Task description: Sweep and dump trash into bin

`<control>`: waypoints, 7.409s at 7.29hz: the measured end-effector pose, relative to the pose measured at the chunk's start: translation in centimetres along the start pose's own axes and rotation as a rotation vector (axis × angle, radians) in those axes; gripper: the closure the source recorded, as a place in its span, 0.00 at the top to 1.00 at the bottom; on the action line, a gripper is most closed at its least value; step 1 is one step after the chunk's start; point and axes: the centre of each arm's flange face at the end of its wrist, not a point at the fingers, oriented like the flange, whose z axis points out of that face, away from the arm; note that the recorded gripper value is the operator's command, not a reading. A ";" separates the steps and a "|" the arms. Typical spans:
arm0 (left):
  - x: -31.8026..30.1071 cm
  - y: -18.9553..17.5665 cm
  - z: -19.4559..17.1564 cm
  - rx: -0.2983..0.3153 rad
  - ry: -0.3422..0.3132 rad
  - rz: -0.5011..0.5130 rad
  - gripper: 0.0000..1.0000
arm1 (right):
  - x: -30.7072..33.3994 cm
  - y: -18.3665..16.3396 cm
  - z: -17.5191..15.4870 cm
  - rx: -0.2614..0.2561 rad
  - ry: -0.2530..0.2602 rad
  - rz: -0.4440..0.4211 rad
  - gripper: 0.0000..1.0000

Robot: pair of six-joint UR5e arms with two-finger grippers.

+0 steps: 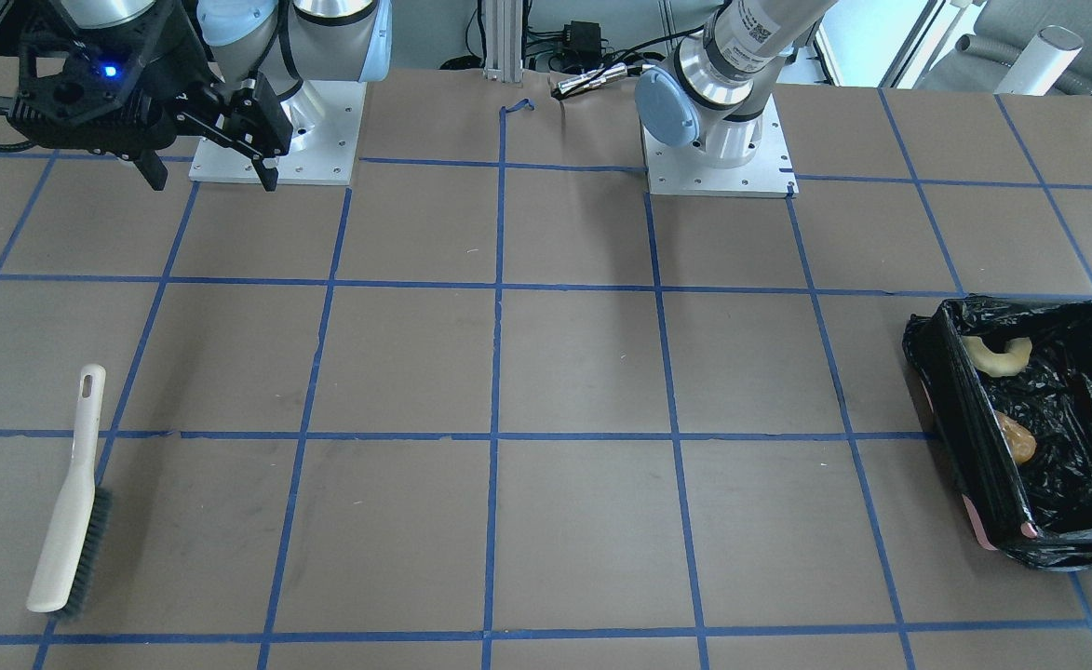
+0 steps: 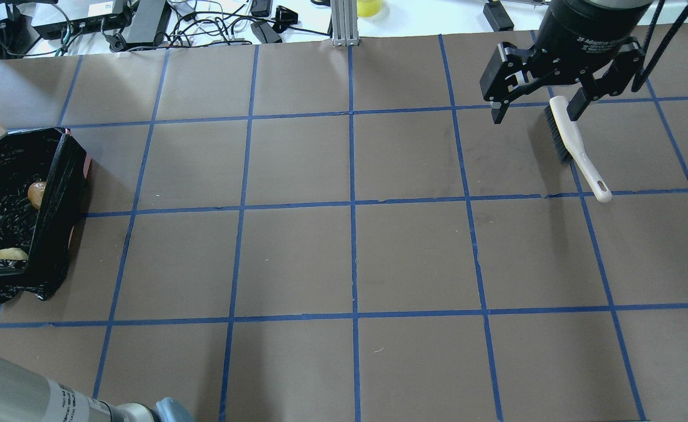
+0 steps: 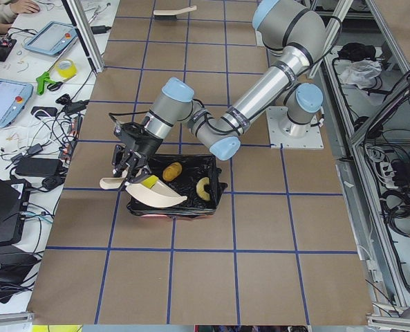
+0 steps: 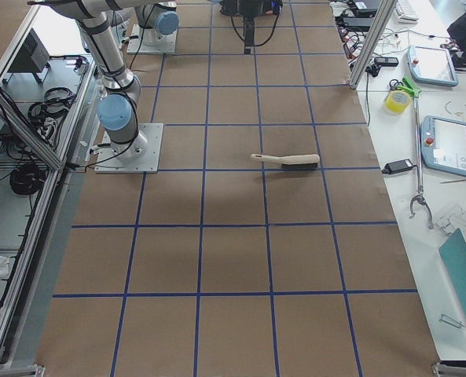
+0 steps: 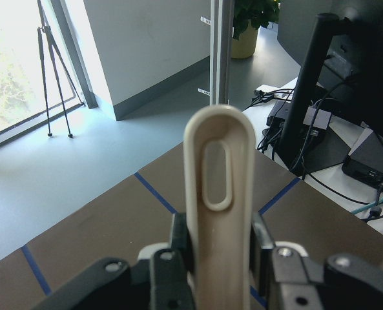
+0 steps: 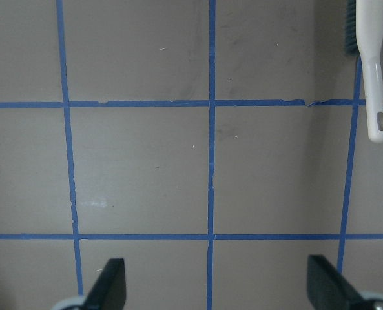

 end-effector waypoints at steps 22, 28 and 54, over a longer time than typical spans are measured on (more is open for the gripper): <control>5.4 4.0 -5.7 0.280 0.020 0.243 0.00 | 0.3 -0.2 0.6 -0.015 0.014 -0.014 1.00; 5.4 4.4 -6.3 0.376 -0.002 0.338 0.00 | 0.3 -0.1 0.4 -0.013 0.014 -0.014 1.00; 25.0 16.4 -13.5 -0.689 -0.165 -0.449 0.00 | 0.2 0.0 -0.1 0.002 0.010 -0.055 1.00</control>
